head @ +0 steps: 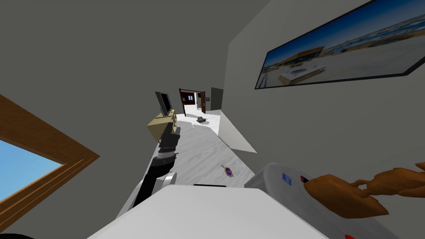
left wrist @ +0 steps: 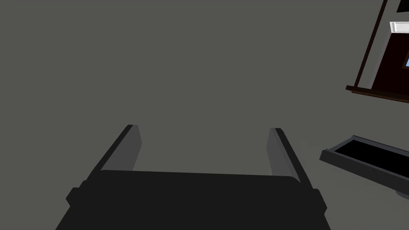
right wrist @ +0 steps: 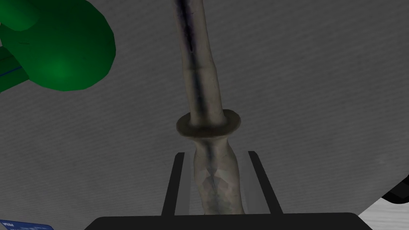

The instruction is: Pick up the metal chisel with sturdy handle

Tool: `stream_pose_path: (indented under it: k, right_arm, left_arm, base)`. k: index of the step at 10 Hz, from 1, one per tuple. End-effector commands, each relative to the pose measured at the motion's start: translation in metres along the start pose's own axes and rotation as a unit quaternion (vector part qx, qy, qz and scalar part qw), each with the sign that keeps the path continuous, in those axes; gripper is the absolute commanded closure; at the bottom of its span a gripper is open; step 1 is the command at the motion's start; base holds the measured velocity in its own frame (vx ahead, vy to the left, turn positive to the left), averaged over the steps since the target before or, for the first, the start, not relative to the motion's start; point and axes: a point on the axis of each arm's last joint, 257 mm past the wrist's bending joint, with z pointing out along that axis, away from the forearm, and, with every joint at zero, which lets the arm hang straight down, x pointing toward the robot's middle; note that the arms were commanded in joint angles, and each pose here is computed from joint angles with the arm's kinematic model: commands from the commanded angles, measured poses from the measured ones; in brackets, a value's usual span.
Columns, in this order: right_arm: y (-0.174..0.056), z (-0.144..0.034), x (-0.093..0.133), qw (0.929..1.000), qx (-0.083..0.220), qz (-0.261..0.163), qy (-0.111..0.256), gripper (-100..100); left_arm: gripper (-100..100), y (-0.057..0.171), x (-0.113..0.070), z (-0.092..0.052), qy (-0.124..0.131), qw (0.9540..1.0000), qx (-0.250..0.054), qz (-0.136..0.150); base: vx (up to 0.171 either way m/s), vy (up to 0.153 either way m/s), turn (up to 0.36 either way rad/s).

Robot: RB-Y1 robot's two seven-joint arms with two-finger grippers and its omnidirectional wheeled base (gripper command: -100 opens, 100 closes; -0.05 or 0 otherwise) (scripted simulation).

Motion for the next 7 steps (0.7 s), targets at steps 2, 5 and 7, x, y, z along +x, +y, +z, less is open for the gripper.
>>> stream_pose_path:
  k: [2,5,7]
  right_arm:
    - [0.000,0.000,0.000,1.0000,0.000,0.000,0.000,100]
    - [-0.003,-0.005,-0.005,1.0000,-0.002,-0.007,-0.001,100]
    - [-0.006,-0.008,-0.010,0.9999,-0.003,-0.014,-0.002,100]
  left_arm:
    - [0,0.000,0.000,0.000,0.000,1.0000,0.000,0.000]
    - [0,0.000,0.000,0.000,0.000,1.0000,0.000,0.000]
    - [0,0.000,0.000,0.000,0.000,1.0000,0.000,0.000]
  base:
    - [0.000,0.000,0.000]
    - [0.013,0.001,-0.064]
    - [0.022,0.004,-0.090]
